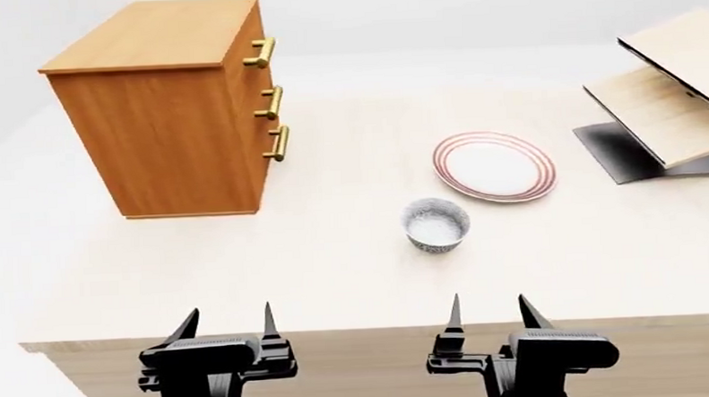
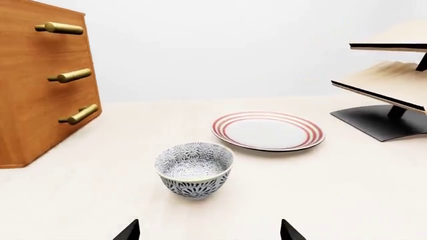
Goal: Open the top drawer of the cabinet and put the bowl in it.
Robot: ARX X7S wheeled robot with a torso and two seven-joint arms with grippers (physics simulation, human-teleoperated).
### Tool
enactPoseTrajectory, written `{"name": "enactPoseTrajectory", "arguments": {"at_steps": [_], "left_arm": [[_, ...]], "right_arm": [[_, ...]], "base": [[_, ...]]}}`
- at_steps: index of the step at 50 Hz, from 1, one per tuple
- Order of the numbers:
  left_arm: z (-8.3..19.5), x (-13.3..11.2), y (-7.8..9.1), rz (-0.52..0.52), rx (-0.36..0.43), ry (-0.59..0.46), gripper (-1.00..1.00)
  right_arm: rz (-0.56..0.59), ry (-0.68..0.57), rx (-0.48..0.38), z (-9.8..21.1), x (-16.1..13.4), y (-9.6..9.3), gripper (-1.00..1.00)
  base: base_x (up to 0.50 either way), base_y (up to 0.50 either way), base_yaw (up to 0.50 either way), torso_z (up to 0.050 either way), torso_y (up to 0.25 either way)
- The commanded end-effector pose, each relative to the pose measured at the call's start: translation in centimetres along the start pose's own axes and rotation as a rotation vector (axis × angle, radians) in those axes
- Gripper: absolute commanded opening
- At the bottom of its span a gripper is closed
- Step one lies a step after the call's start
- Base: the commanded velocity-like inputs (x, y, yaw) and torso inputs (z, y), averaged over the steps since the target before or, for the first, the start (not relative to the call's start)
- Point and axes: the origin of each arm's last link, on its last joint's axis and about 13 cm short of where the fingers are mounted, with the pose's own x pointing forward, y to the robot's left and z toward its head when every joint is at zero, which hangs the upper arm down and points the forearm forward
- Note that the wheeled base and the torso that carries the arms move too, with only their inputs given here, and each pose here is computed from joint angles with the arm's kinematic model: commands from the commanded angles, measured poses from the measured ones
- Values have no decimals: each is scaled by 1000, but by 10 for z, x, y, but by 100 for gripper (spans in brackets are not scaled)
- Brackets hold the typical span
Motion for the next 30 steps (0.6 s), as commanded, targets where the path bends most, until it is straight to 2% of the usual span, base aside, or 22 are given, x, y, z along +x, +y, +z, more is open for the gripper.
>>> {"name": "enactPoseTrajectory", "arguments": {"at_steps": [1, 30], "left_arm": [[1, 0, 0, 2, -5, 1, 100], [1, -1, 1, 3, -9, 1, 100]], "right_arm": [[-2, 0, 0, 0, 0, 0, 100], [-1, 0, 5, -1, -1, 1, 100]], "base": [[12, 500, 0, 0, 0], [13, 500, 0, 0, 0]]}}
